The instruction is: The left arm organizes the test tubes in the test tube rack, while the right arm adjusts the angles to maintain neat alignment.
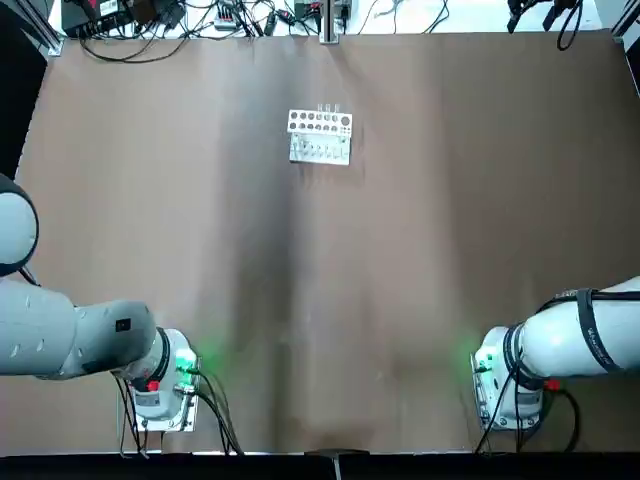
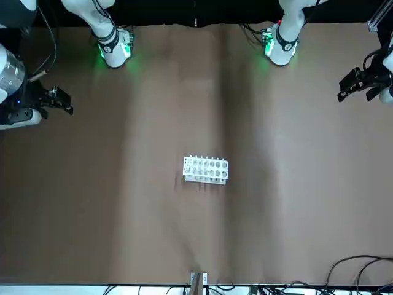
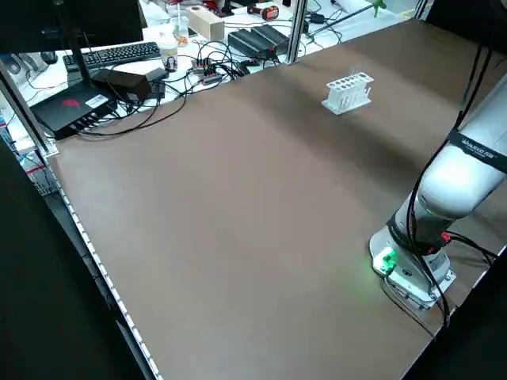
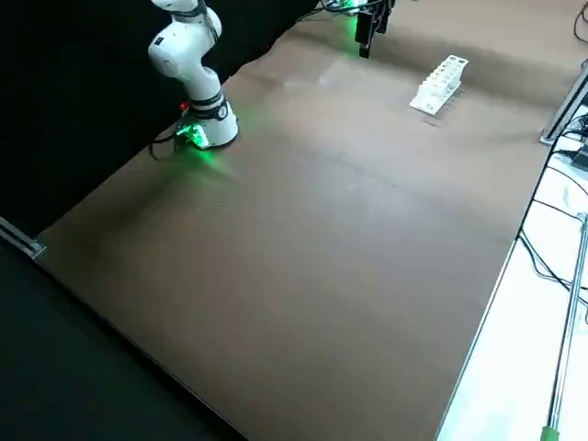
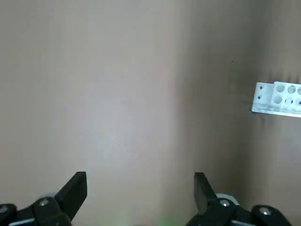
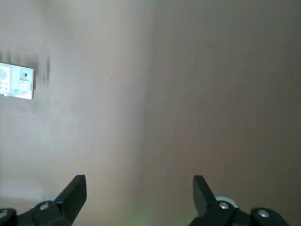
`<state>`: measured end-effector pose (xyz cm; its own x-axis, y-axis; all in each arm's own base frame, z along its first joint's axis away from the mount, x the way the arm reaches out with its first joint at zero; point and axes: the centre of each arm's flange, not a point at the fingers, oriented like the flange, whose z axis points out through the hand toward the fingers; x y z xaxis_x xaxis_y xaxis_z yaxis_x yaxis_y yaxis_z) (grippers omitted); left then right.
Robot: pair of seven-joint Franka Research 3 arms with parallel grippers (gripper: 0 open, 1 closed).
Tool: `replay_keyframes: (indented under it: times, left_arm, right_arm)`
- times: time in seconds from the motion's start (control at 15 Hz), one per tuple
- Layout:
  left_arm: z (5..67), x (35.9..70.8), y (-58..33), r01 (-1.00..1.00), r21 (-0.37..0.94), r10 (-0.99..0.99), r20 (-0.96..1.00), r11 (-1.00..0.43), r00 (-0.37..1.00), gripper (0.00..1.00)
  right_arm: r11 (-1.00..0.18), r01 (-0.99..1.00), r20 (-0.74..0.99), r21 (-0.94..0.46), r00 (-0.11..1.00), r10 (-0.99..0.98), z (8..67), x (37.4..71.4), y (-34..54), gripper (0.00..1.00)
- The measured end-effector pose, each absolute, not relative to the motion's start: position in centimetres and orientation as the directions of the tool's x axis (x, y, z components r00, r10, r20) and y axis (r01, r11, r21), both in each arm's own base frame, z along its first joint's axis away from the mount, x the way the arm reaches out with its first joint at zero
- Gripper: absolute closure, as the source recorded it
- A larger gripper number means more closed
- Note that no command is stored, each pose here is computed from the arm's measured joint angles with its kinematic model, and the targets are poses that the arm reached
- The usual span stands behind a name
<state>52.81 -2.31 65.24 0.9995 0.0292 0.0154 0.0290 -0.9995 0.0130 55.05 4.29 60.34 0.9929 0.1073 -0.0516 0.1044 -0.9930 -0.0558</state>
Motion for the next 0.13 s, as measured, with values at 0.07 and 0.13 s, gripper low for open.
replay_keyframes:
  times: [0.07,0.13]
  left_arm:
    - [65.24,52.81,-2.31,0.029,0.013,0.029,0.015,-0.999,0.999,0.0]
    - [65.24,52.81,-2.31,0.029,0.013,0.029,0.015,-0.999,0.999,0.0]
  right_arm:
    - [-0.993,0.104,-0.049,-0.056,0.993,0.107,60.43,55.05,4.27,0.0]
    - [-0.993,0.104,-0.046,-0.056,0.993,0.107,60.52,55.06,4.25,0.0]
